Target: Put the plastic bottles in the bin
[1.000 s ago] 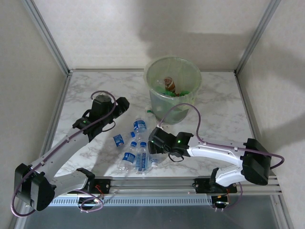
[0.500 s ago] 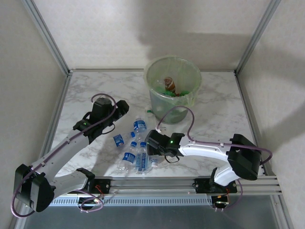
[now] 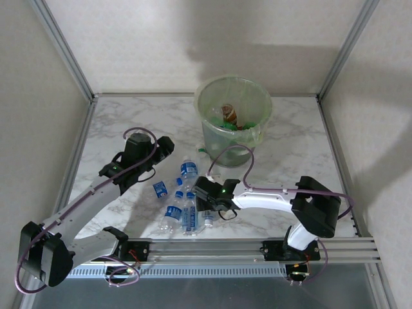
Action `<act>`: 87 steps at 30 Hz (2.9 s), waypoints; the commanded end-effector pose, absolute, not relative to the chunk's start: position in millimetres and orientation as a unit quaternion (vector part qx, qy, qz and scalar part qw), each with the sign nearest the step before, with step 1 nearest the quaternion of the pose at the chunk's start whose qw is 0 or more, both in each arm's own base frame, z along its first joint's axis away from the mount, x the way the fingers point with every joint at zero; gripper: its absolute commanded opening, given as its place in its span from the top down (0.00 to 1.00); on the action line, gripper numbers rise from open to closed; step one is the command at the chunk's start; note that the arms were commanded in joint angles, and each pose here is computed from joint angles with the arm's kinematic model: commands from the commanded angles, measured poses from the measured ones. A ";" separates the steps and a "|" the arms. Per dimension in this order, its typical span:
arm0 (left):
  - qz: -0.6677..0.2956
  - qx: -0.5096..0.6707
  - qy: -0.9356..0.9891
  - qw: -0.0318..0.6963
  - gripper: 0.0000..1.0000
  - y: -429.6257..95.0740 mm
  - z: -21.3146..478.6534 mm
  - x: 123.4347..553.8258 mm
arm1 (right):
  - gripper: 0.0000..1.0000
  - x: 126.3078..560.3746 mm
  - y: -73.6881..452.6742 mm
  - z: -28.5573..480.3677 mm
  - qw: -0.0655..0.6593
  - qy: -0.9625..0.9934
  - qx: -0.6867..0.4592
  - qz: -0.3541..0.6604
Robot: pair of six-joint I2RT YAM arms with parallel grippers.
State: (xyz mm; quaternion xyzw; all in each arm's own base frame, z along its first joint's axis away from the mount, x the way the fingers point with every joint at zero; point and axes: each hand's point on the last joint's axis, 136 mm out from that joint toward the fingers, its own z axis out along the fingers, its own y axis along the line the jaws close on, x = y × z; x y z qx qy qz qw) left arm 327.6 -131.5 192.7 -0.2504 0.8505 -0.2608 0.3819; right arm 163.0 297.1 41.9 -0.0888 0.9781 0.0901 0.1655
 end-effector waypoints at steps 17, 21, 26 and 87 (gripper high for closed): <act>-0.262 -0.259 0.845 0.387 0.16 -126.5 189.6 327.9 | 0.42 157.8 303.2 23.3 0.139 0.982 -0.088 0.088; -0.264 -0.258 0.847 0.382 0.17 -128.4 187.2 328.4 | 0.49 160.8 306.9 34.7 0.149 0.980 -0.088 0.098; -0.266 -0.259 0.845 0.385 0.16 -129.3 190.9 330.8 | 0.55 164.0 320.2 64.1 0.168 0.971 -0.101 0.133; -0.270 -0.284 0.831 0.395 0.16 -114.1 191.9 335.5 | 0.24 407.6 208.8 314.6 0.417 0.906 0.028 0.072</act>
